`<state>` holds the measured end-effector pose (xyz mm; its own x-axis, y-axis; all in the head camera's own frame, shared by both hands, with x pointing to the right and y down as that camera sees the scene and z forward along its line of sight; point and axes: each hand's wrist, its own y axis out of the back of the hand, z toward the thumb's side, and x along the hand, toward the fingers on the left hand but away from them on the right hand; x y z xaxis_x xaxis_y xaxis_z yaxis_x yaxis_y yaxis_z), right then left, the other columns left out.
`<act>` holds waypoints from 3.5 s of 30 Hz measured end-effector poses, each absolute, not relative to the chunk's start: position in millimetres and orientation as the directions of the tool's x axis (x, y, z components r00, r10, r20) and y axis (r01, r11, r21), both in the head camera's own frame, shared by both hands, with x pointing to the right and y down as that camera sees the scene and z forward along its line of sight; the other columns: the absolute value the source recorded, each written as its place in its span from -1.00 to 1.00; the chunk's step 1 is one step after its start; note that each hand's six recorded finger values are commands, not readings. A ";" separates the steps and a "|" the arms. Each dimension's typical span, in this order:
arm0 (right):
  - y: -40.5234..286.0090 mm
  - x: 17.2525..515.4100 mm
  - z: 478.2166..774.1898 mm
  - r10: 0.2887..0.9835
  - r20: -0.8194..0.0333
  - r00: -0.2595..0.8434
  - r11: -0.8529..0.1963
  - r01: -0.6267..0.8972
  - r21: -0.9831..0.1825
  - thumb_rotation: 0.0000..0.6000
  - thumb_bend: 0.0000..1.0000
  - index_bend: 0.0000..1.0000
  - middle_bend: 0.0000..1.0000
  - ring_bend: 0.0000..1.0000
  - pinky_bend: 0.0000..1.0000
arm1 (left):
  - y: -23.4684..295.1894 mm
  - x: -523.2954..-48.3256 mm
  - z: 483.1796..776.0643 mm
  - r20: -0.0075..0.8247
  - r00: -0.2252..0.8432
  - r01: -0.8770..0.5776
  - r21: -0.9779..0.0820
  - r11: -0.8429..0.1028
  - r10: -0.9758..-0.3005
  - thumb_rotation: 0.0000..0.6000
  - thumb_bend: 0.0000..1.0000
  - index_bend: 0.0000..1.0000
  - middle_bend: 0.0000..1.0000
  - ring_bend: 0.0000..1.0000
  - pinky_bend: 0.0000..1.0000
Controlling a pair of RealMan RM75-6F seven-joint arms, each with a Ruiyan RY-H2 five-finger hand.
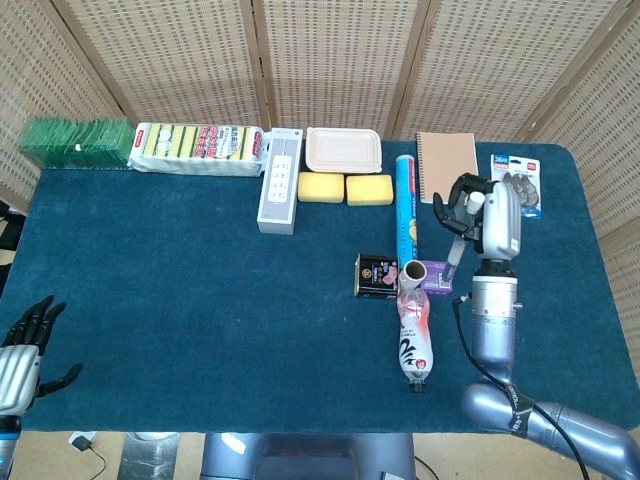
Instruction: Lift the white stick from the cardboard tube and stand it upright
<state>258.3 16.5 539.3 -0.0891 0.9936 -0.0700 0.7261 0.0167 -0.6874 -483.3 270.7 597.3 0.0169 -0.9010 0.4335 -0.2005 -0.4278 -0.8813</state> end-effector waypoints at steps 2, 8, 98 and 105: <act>13.5 264.1 541.6 0.990 -0.080 -0.116 0.029 0.723 -0.691 1.00 -0.18 0.49 1.00 1.00 1.00 | 271.5 -482.4 595.8 0.429 0.021 -0.202 -0.883 -0.424 -0.903 1.00 -0.61 -0.89 -1.00 -1.00 -0.73; 20.2 271.5 549.1 0.981 -0.131 -0.140 0.011 0.724 -0.689 1.00 -0.18 0.49 1.00 1.00 1.00 | 271.4 -486.9 598.8 0.442 -0.002 -0.205 -0.878 -0.432 -0.897 1.00 -0.61 -0.89 -1.00 -1.00 -0.72; 49.3 239.8 535.4 0.990 -0.140 0.000 -0.100 0.700 -0.707 1.00 -0.17 0.49 1.00 1.00 1.00 | 285.1 -479.4 591.5 0.415 0.029 -0.238 -0.881 -0.409 -0.909 1.00 -0.61 -0.88 -1.00 -1.00 -0.70; 40.1 229.4 534.1 0.990 -0.136 -0.026 -0.068 0.761 -0.645 1.00 -0.17 0.49 1.00 1.00 1.00 | 284.2 -478.3 592.0 0.413 0.035 -0.240 -0.881 -0.409 -0.910 1.00 -0.61 -0.88 -1.00 -1.00 -0.70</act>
